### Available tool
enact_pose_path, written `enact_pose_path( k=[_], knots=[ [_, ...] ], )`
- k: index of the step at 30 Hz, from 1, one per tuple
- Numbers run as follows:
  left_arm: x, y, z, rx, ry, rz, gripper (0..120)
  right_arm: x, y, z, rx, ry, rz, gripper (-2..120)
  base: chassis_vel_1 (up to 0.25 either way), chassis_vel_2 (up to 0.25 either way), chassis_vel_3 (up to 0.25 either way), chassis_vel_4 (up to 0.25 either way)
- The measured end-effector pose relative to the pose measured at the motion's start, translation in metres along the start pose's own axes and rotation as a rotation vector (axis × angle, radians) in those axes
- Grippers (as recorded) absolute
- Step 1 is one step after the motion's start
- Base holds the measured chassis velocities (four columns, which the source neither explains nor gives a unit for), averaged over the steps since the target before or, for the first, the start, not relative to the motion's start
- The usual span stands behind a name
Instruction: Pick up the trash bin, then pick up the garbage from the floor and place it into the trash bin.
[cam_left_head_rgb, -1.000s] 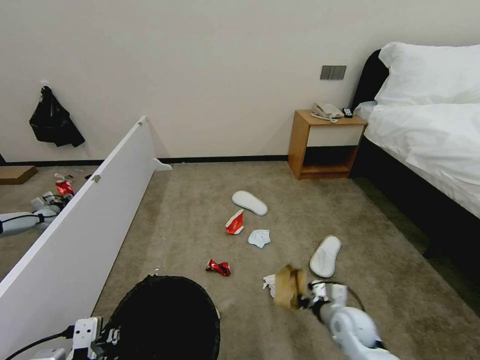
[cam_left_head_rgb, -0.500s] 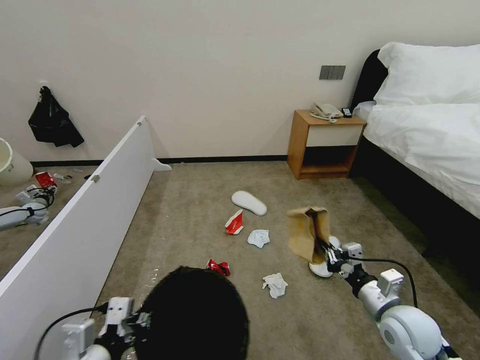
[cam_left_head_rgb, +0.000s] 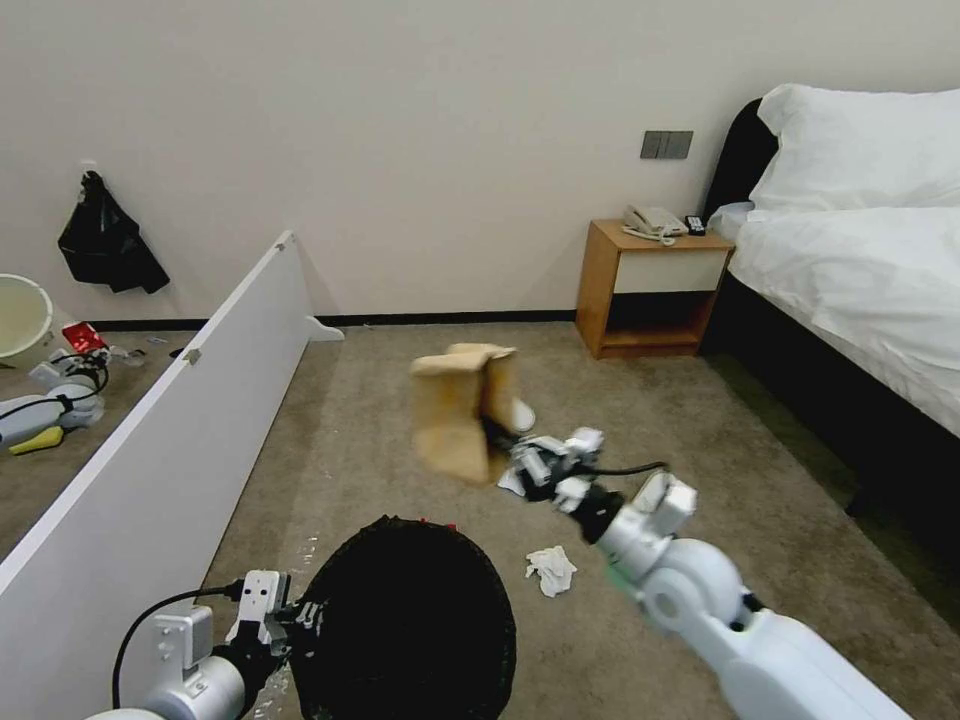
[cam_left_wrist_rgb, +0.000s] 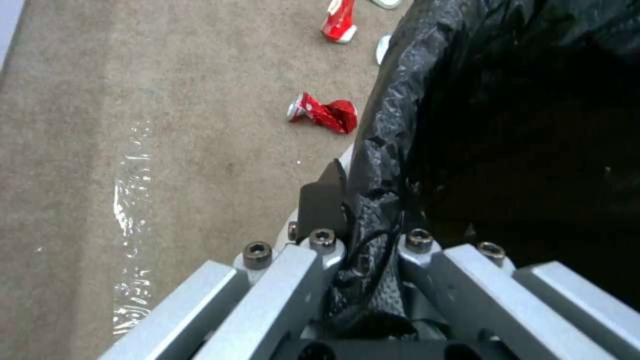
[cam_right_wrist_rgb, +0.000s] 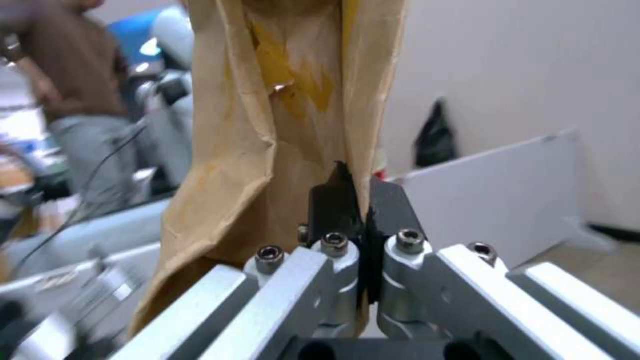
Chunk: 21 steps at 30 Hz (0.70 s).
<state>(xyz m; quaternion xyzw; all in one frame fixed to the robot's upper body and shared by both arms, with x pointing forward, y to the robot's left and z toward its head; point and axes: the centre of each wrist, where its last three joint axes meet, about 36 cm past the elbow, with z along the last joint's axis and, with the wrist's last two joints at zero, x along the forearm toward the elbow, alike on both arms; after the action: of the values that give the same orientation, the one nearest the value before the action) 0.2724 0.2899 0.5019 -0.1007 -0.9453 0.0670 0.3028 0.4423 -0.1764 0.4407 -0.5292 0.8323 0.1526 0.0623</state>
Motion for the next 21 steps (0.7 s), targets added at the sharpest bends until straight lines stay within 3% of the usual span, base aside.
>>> enact_pose_path(
  k=[9, 14, 21],
  knots=[
    [0.003, 0.0, 0.001, 0.0, 0.007, -0.01, 3, -0.005, 0.016, 0.017, -0.034, 0.144, 0.009, 1, 0.0, 0.0, 0.0, 0.0],
    [0.003, 0.001, 0.0, -0.003, 0.01, -0.016, 3, 0.003, 0.027, 0.013, -0.086, 0.235, -0.047, 25, 0.0, 0.0, 0.0, 0.0],
    [0.003, 0.001, 0.0, -0.003, 0.014, -0.019, 3, 0.003, 0.033, 0.008, -0.083, 0.266, -0.041, 46, 0.0, 0.0, 0.0, 0.0]
  ],
)
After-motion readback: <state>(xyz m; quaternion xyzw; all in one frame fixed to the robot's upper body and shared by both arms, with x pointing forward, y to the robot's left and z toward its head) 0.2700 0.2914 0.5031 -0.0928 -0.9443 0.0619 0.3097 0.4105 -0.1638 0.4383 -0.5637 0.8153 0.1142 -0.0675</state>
